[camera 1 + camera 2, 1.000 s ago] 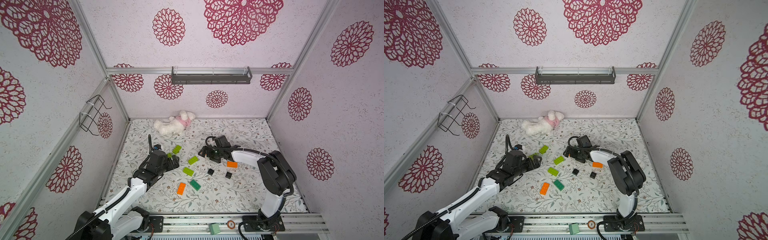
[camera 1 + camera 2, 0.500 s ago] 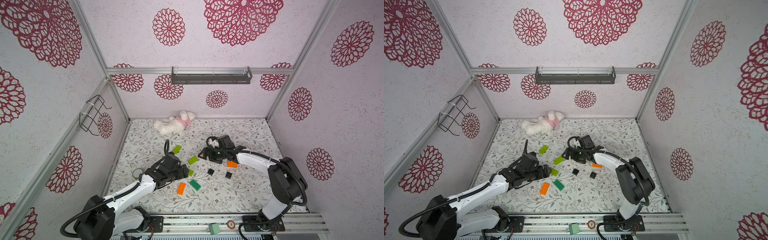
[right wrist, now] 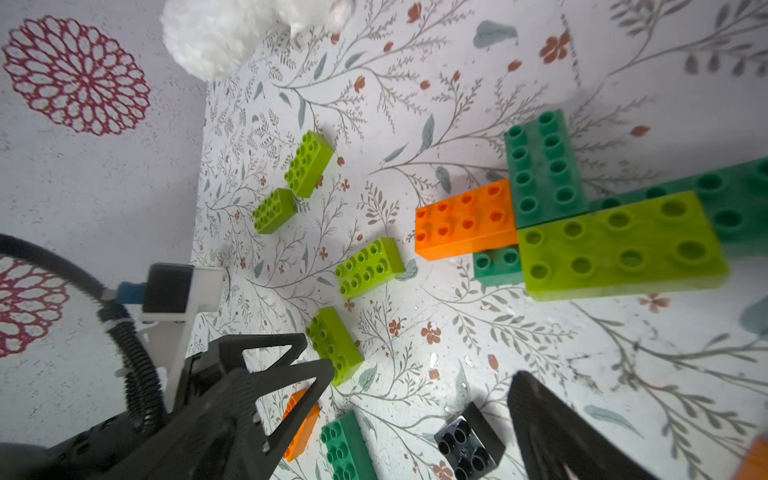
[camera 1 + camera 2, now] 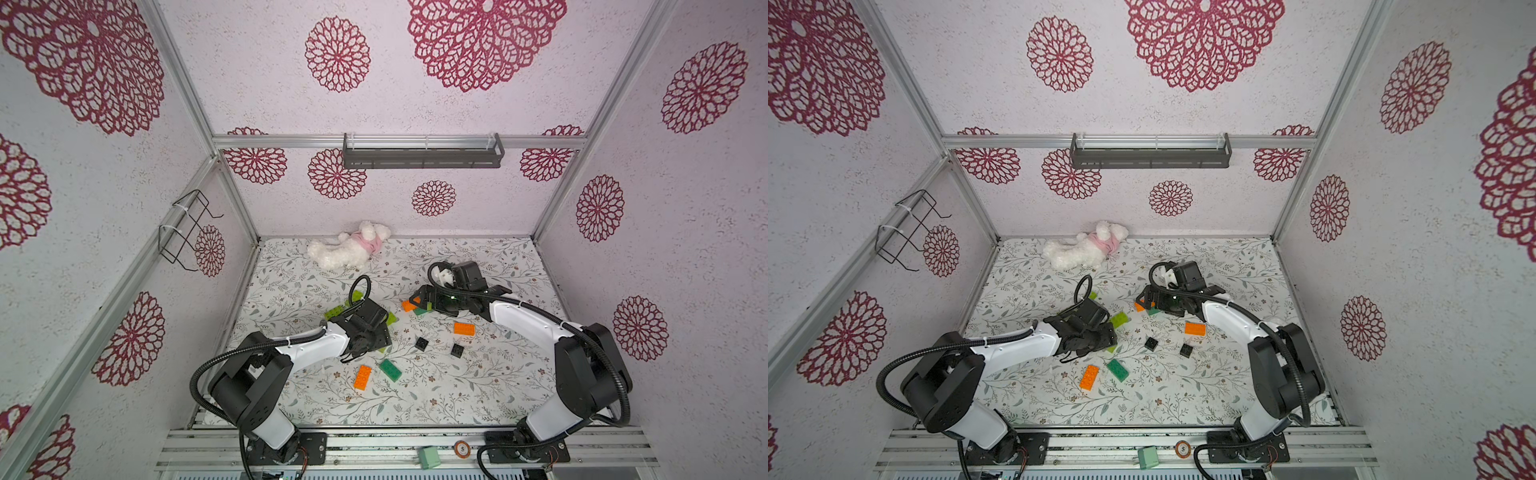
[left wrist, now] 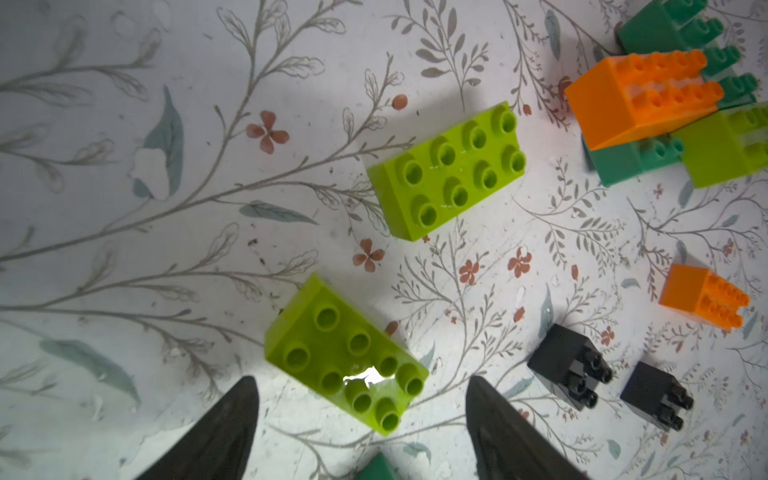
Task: Assemble a small pinwheel with lego
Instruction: Adjust the lego brick at the center of the board.
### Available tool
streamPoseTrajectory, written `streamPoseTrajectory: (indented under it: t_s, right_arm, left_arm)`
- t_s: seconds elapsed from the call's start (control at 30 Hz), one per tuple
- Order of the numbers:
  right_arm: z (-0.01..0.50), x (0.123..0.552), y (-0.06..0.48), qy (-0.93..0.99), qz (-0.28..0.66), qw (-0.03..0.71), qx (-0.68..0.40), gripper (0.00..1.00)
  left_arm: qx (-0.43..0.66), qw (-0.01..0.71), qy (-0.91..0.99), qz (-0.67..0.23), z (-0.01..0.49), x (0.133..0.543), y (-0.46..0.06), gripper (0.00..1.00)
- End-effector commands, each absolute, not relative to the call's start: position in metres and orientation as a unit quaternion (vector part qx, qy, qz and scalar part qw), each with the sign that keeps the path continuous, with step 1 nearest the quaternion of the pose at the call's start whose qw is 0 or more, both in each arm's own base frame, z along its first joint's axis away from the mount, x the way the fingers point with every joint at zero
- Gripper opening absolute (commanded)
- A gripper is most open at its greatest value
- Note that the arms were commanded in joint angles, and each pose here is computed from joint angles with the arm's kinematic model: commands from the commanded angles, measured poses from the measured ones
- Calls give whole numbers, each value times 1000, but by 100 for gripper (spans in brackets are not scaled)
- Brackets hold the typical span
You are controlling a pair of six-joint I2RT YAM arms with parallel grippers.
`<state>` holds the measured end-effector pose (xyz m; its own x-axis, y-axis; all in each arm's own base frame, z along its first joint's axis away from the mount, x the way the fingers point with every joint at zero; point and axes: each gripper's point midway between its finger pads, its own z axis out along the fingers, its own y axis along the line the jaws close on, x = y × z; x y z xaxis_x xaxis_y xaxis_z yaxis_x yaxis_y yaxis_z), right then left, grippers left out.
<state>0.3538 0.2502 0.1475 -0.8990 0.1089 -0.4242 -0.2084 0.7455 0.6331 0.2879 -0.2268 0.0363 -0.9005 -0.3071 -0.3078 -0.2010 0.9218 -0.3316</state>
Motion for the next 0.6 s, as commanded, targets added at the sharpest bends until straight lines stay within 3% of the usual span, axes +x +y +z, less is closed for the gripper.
streamPoseTrajectory:
  t_s: [0.0, 0.37, 0.57]
  right_arm:
    - [164, 357, 237, 900, 355, 250, -35, 99]
    - [156, 388, 212, 907, 322, 271, 7, 99]
    - [150, 409, 200, 911, 286, 295, 32, 99]
  left_arm:
    - [-140, 192, 961, -138, 38, 300, -232, 77]
    - [-88, 219, 966, -102, 43, 329, -252, 72]
    - [-48, 242, 964, -98, 59, 309, -256, 75]
